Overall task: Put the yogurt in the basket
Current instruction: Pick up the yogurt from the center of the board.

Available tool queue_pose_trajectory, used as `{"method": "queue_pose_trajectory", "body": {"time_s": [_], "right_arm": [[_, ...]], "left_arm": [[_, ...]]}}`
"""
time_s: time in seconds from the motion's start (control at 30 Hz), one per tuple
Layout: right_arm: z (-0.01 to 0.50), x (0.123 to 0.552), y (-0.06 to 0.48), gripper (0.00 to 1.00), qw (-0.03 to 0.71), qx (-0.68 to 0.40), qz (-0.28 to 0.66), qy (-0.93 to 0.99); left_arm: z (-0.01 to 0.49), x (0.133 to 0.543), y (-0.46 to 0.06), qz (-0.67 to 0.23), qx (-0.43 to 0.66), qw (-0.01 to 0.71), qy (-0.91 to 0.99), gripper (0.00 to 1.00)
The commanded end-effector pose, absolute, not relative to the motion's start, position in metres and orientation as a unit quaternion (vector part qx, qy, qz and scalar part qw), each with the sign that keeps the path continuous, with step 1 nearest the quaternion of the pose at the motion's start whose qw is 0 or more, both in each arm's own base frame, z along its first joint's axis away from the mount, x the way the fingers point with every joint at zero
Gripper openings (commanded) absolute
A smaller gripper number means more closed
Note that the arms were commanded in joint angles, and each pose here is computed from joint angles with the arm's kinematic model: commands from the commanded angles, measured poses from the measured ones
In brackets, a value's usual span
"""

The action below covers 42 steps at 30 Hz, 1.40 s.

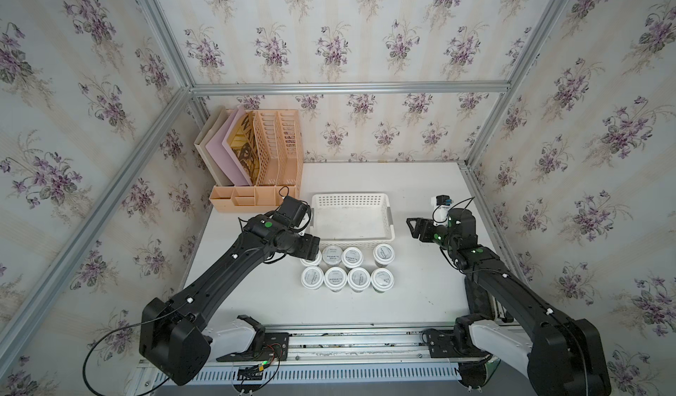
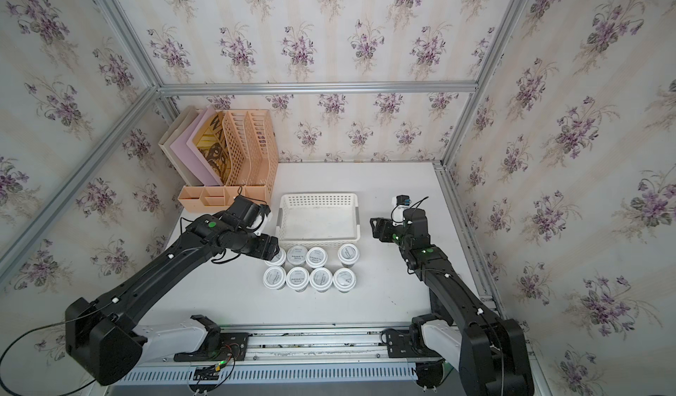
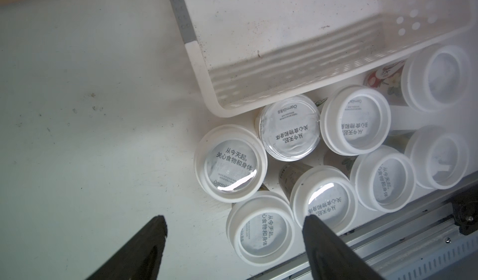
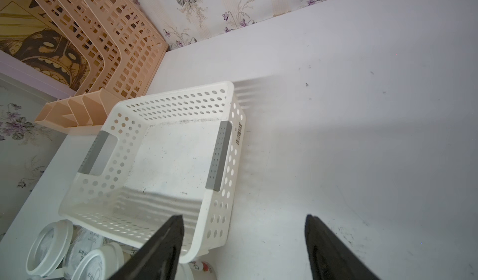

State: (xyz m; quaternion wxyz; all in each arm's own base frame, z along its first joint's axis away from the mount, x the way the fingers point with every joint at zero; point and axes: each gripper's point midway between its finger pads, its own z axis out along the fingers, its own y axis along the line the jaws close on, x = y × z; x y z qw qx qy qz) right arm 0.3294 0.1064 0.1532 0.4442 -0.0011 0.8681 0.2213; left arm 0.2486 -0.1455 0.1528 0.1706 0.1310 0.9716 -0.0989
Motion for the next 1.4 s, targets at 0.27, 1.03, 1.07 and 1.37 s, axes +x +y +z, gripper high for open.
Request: {"method": "queue_pose_trajectory", "body": {"time_s": [0.27,1.03,1.07,1.37], "right_arm": [[0.161,0.328,0.104,0.79,0.467,-0.006,0.212,0.859],[0.164,0.325,0.106,0.79,0.472,-0.014,0.219,0.854],[0.164,0.324,0.106,0.79,0.472,-0.013,0.218,0.854],[0.163,0.325,0.106,0.79,0.471,-0.014,0.219,0.855]], "left_arm": [[0.126,0.260,-0.153,-0.051,0.141,0.119,0.982,0.86],[0.100,0.250,-0.151,-0.034,0.144,0.076,0.986,0.80],[0.100,0.251,-0.152,-0.035,0.144,0.076,0.986,0.80],[0.086,0.251,-0.154,-0.031,0.146,0.059,0.987,0.80]]}}
